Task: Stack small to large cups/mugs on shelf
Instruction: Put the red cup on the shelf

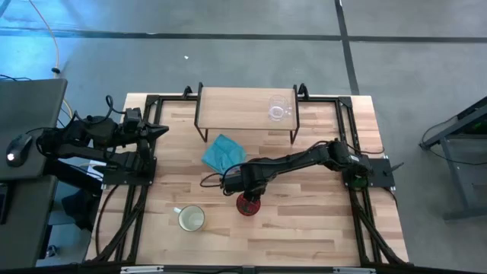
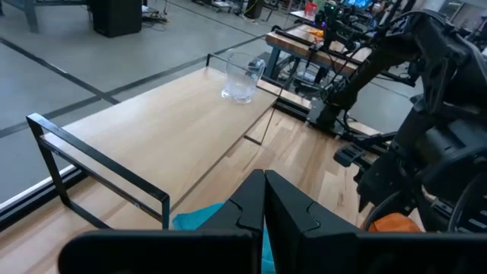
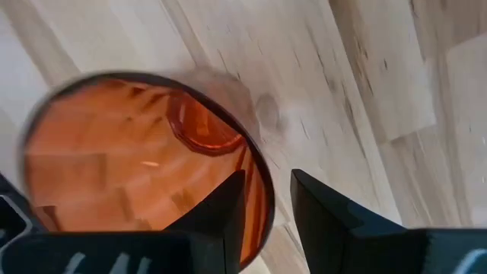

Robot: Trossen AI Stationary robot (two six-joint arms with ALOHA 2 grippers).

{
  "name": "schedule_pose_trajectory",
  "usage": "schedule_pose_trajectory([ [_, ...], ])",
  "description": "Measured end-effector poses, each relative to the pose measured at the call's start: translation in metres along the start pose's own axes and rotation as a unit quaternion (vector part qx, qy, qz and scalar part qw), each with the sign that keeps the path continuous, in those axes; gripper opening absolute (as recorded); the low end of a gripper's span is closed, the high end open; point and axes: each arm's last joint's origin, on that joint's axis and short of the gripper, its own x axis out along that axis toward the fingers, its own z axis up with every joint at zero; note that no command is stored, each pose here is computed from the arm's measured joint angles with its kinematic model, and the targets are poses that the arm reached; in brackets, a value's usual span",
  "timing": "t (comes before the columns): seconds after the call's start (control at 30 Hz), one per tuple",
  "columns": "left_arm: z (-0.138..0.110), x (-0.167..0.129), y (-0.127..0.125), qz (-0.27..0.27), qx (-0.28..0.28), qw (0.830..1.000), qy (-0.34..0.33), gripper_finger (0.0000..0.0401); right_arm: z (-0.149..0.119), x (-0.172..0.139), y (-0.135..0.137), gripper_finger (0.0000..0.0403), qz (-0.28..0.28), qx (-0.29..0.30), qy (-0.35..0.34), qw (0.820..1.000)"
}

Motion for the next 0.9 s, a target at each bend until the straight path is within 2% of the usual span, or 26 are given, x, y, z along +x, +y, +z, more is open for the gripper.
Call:
schedule_pose_trajectory([
  [0.37,0.0001,0.0000,0.0001,0.001,0.000,1.000,-0.001,0.0001,0.0014,-0.0007,-0.0002,0.0091,0.002,0.001,-0.006,1.000],
  [0.47,0.0001,0.0000,0.0000,0.001,0.000,1.000,-0.001,0.0001,0.0023,-0.0008,-0.0017,0.0071,0.001,0.002,-0.006,1.000],
  [0.63,0.0001,0.0000,0.0000,0.001,0.000,1.000,-0.001,0.0001,0.0022,-0.0010,-0.0020,0.0010,0.001,-0.006,-0.005,1.000],
  [0.9,0.0001,0.0000,0.0000,0.001,0.001,1.000,-0.001,0.0001,0.0051,-0.0055,-0.0081,0.0003,0.006,0.002,-0.004,1.000],
])
